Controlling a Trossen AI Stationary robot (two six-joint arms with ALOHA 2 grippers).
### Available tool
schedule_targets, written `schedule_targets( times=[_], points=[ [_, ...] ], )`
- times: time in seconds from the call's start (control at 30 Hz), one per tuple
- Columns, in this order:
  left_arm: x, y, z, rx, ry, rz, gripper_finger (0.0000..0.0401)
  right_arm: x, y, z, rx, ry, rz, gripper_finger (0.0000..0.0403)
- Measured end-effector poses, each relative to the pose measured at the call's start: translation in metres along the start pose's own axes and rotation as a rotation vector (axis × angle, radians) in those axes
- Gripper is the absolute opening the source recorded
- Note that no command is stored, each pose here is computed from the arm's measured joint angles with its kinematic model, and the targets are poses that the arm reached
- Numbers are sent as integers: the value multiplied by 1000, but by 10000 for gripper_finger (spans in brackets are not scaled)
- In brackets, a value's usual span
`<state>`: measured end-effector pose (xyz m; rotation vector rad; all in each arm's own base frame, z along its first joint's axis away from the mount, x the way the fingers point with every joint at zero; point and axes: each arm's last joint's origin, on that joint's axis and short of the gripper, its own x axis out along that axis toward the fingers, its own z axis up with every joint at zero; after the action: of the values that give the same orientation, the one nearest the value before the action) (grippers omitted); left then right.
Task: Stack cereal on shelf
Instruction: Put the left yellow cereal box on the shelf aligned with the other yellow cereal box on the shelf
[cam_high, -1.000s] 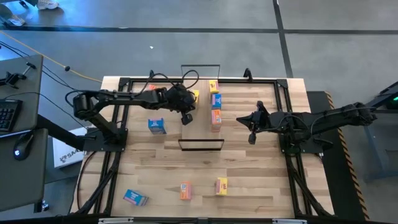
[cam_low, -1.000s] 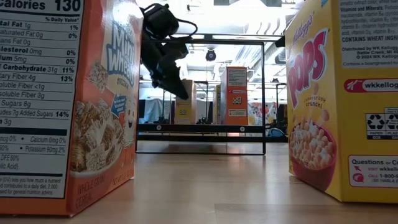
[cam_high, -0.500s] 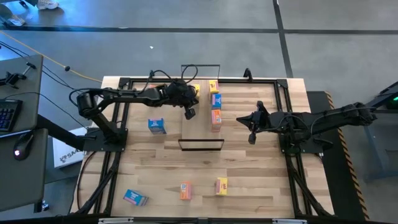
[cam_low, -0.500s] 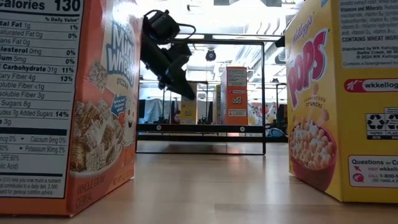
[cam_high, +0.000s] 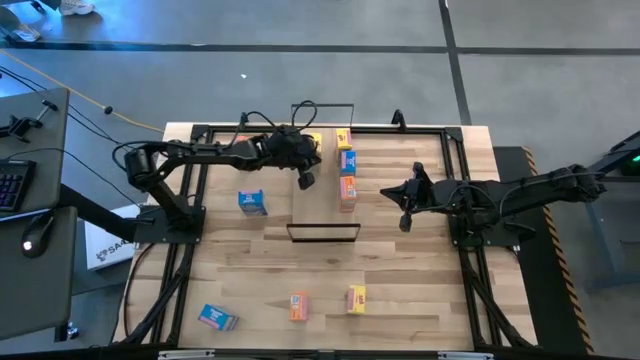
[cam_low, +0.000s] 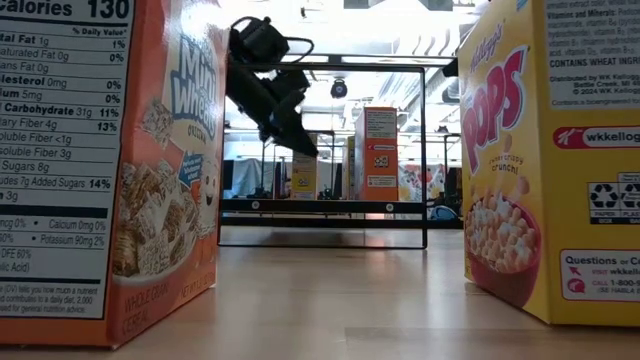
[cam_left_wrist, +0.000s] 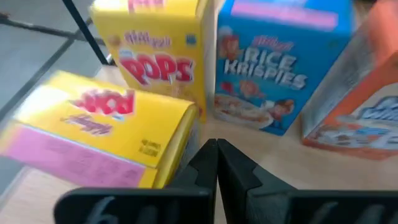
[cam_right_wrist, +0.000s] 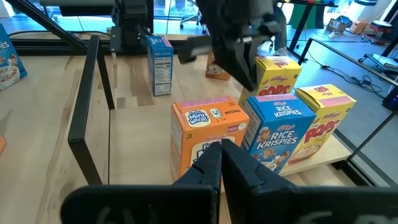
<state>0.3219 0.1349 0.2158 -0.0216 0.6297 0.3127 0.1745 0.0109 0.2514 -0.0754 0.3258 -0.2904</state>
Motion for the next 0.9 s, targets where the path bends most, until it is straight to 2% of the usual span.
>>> schedule_targets(
  times=[0.2,0.33,0.43,0.67,0.9],
  points=[
    [-38,-1,10,-31,18,8,0,0,0,0,-2,1,1,0],
    [-51,2,0,-109,128,122,0,0,0,0,-4,3,0,0],
    [-47,6,-19,-181,170,197,0,0,0,-1,-5,6,0,0],
    [-26,24,-38,-321,0,275,0,0,0,-1,-7,7,1,0],
    [-7,29,-41,-385,-80,228,0,0,0,-1,-4,7,-6,0]
  ],
)
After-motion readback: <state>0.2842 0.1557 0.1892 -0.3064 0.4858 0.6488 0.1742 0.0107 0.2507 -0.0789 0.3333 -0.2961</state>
